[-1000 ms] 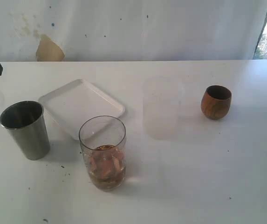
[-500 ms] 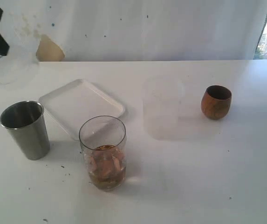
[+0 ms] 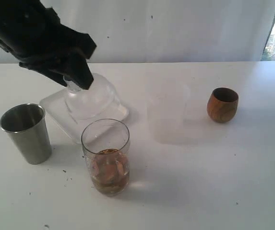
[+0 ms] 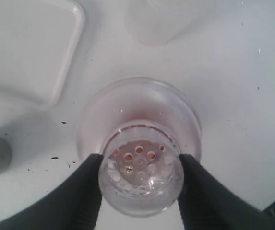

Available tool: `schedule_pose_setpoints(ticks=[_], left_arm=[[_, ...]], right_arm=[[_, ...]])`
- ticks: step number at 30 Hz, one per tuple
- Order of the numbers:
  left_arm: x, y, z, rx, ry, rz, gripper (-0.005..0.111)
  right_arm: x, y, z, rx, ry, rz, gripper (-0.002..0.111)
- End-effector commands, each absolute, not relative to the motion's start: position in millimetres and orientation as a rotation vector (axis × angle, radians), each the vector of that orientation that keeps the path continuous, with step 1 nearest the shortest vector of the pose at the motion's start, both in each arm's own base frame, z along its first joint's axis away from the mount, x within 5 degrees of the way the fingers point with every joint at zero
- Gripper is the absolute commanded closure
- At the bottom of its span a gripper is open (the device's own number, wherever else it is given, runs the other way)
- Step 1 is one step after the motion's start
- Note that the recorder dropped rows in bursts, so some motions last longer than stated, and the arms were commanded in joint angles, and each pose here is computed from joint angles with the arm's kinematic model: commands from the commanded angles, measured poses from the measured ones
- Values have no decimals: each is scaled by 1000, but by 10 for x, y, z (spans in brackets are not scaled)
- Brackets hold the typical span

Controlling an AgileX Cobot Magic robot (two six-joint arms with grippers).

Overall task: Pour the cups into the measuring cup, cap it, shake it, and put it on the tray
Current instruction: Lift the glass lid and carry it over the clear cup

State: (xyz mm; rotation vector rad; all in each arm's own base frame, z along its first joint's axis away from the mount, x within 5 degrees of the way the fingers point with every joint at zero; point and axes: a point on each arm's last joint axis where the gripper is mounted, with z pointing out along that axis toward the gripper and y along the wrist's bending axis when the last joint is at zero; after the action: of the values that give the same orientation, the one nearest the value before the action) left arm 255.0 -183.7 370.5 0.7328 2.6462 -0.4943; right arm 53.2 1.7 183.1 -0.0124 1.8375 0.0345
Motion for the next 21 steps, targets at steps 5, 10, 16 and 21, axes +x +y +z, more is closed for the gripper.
schedule_pose_setpoints(ticks=[5,10,16,21], left_arm=[[2517,-2143,3612,780,2608,-501,107],[2529,-2151,3474,814,2710,-455,107],[2541,-2090,3505,806,2691,-372,107],[2544,-2092,3485,807,2697,-369,107]], right_arm=[[533,15,1816,-6,1834,35,108],[533,15,1816,-6,1834,35,108],[533,15,1816,-6,1834,35,108],[533,15,1816,-6,1834,35,108]])
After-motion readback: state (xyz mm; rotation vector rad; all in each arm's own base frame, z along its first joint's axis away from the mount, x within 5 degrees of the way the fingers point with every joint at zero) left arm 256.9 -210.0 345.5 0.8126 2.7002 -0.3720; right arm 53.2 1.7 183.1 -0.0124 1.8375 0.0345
